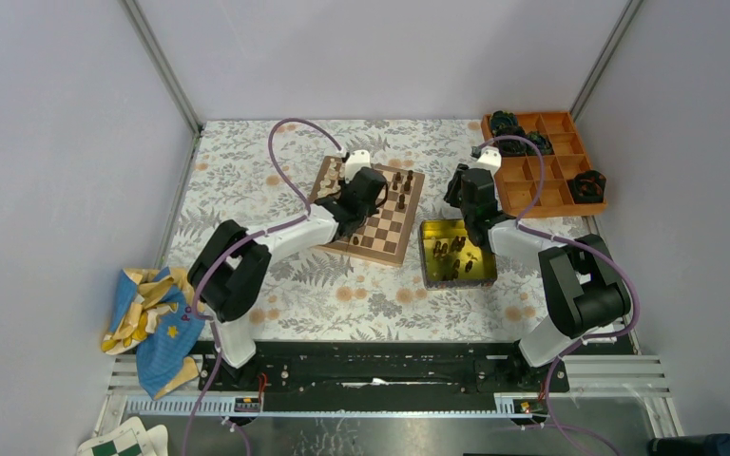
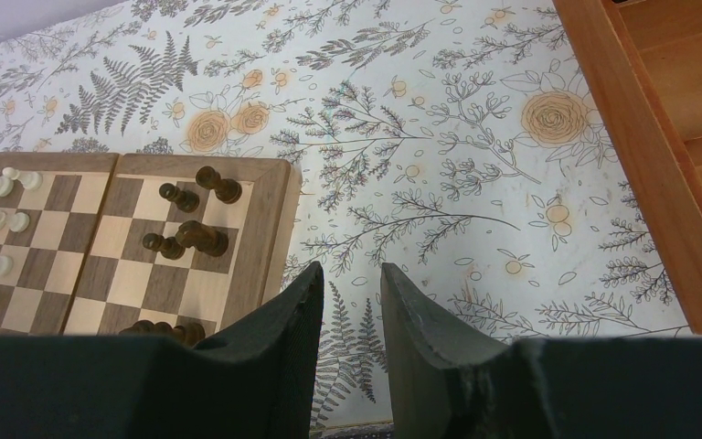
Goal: Set up the chess pieces on the board
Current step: Pick up the chess piece from the chessboard, then place the chess piece on the chessboard.
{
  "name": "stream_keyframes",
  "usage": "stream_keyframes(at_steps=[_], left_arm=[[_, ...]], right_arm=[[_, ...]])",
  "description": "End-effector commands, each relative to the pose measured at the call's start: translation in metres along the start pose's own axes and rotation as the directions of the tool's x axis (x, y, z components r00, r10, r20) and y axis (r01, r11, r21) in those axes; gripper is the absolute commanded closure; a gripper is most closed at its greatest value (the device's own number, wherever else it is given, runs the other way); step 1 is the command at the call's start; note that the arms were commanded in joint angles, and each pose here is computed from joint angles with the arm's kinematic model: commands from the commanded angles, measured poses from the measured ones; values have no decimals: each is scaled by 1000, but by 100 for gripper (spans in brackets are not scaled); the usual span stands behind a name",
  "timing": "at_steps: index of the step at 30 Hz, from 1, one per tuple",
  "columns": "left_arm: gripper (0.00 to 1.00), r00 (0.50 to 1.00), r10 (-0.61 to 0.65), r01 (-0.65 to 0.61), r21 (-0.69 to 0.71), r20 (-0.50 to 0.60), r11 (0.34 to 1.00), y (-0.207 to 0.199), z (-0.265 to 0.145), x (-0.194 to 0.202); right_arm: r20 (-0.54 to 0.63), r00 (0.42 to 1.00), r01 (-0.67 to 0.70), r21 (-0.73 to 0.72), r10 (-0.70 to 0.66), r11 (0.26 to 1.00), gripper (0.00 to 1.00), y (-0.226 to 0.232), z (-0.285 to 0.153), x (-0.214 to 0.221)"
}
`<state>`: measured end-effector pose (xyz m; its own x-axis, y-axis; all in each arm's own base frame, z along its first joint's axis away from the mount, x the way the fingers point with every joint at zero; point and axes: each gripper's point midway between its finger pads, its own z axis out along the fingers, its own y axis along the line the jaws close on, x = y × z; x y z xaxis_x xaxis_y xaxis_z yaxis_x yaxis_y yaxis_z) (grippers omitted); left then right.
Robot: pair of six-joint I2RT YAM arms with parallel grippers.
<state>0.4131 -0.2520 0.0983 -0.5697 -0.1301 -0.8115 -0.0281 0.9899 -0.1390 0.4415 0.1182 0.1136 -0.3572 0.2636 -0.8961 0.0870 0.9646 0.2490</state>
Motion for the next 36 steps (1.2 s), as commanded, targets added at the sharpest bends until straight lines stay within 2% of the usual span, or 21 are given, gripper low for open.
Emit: stream_keyframes(at_steps=[1, 10, 16, 36], left_arm=[[100, 999, 9, -11, 35, 39, 999, -17, -5, -29], [100, 998, 58, -60, 60, 29, 996, -44, 7, -55], [100, 996, 95, -94, 85, -3, 992, -60, 17, -58], [100, 998, 70, -69, 157, -1, 985, -94, 44, -62]], right_arm=[[73, 997, -32, -22, 33, 999, 63, 6, -4, -25], [77, 997, -29, -10, 29, 1000, 64, 4, -5, -26], [84, 996, -30, 7, 29, 1000, 63, 1, -4, -27], [100, 993, -59, 26, 56, 998, 63, -7, -1, -27]])
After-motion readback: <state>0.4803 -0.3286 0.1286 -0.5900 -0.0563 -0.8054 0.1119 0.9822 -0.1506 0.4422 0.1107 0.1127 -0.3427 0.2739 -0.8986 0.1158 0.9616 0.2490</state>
